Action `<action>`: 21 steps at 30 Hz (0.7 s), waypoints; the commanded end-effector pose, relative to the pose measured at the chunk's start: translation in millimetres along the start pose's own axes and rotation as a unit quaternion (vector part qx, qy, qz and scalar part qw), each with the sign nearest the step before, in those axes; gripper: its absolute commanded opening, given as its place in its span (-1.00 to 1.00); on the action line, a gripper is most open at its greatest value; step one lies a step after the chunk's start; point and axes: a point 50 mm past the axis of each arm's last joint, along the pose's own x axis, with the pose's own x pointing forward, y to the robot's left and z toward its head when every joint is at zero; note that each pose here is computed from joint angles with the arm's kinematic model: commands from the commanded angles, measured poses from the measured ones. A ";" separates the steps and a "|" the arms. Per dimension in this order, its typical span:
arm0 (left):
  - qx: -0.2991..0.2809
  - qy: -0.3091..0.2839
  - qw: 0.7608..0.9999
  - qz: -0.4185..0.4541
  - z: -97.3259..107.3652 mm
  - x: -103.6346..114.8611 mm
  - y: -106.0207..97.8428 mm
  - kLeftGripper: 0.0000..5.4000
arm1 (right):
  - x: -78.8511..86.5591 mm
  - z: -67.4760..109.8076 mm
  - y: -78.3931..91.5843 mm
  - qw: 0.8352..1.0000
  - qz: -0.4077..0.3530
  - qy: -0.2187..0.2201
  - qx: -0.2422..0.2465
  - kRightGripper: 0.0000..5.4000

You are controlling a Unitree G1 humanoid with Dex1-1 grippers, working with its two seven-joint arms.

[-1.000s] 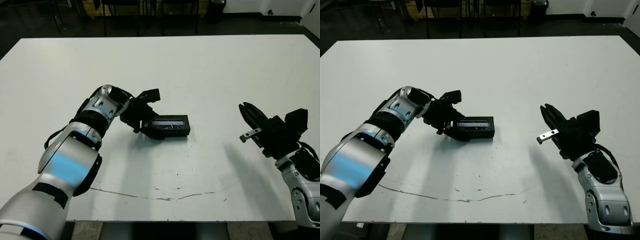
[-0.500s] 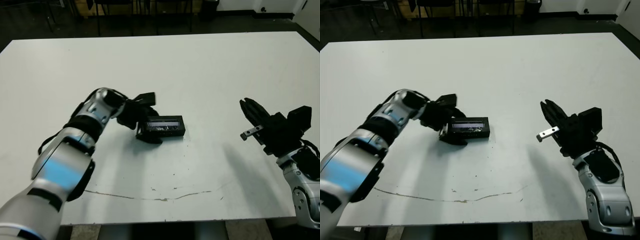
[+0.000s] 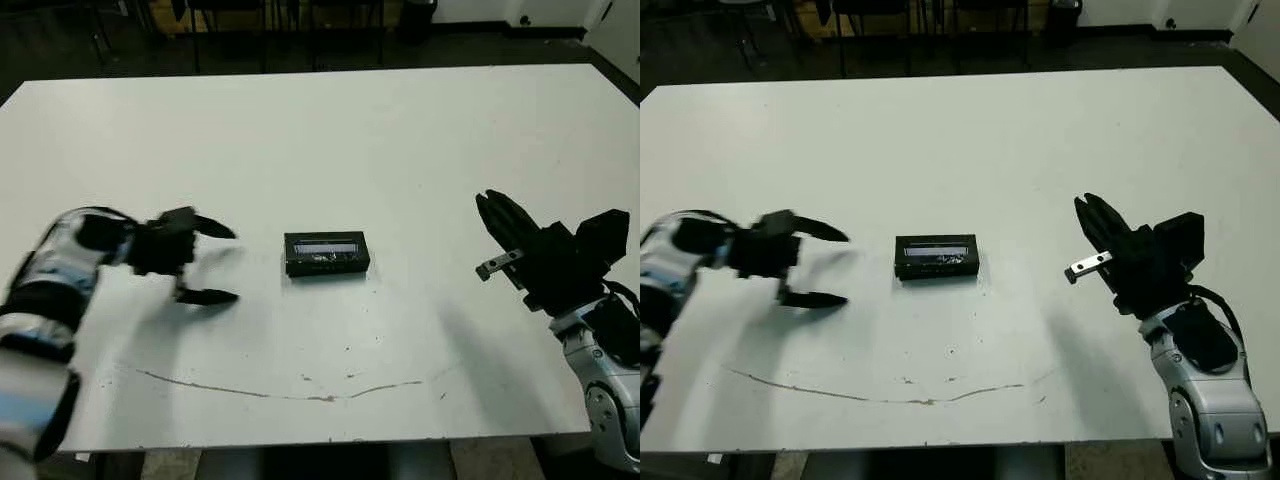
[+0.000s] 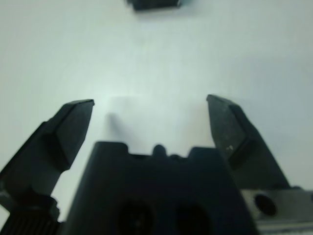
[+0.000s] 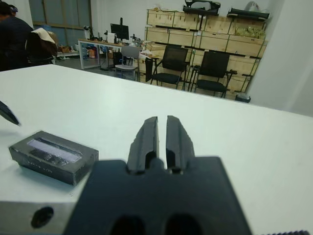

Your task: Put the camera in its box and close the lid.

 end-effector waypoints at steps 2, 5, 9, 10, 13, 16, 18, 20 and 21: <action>-0.093 -0.066 0.979 0.171 -1.7 -20.2 -4.9 0.89 | 0.6 -10.2 -2.7 1.000 -0.003 0.012 -0.009 -1.00; -0.100 -0.181 0.931 0.302 36.8 -15.7 -8.8 0.69 | 1.7 -12.0 -1.5 1.000 -0.001 0.003 -0.012 -1.00; -0.099 -0.280 0.891 0.342 93.6 2.7 -26.7 0.41 | 3.3 -13.4 -2.5 1.000 0.004 -0.005 -0.022 -1.00; -0.099 -0.294 0.887 0.341 106.2 9.5 -31.2 0.33 | 3.6 -13.6 -2.5 1.000 0.003 -0.003 -0.022 -1.00; -0.113 -0.309 0.880 0.344 132.1 29.7 -40.6 0.11 | 4.2 -15.0 -1.2 1.000 -0.003 -0.006 -0.020 -1.00; -0.149 -0.305 0.874 0.349 152.4 53.6 -47.7 -0.10 | 5.7 -16.9 0.3 1.000 0.000 -0.020 -0.013 -1.00; -0.169 -0.293 0.874 0.350 162.0 69.8 -52.3 -0.24 | 5.8 -16.5 1.1 1.000 -0.002 -0.021 -0.016 -1.00; -0.185 -0.281 0.876 0.345 166.9 83.5 -57.3 -0.39 | 5.6 -16.4 1.4 1.000 -0.004 -0.021 -0.019 -1.00; -0.192 -0.275 0.878 0.340 168.0 90.8 -60.2 -0.45 | 5.6 -16.7 1.3 1.000 -0.005 -0.021 -0.018 -1.00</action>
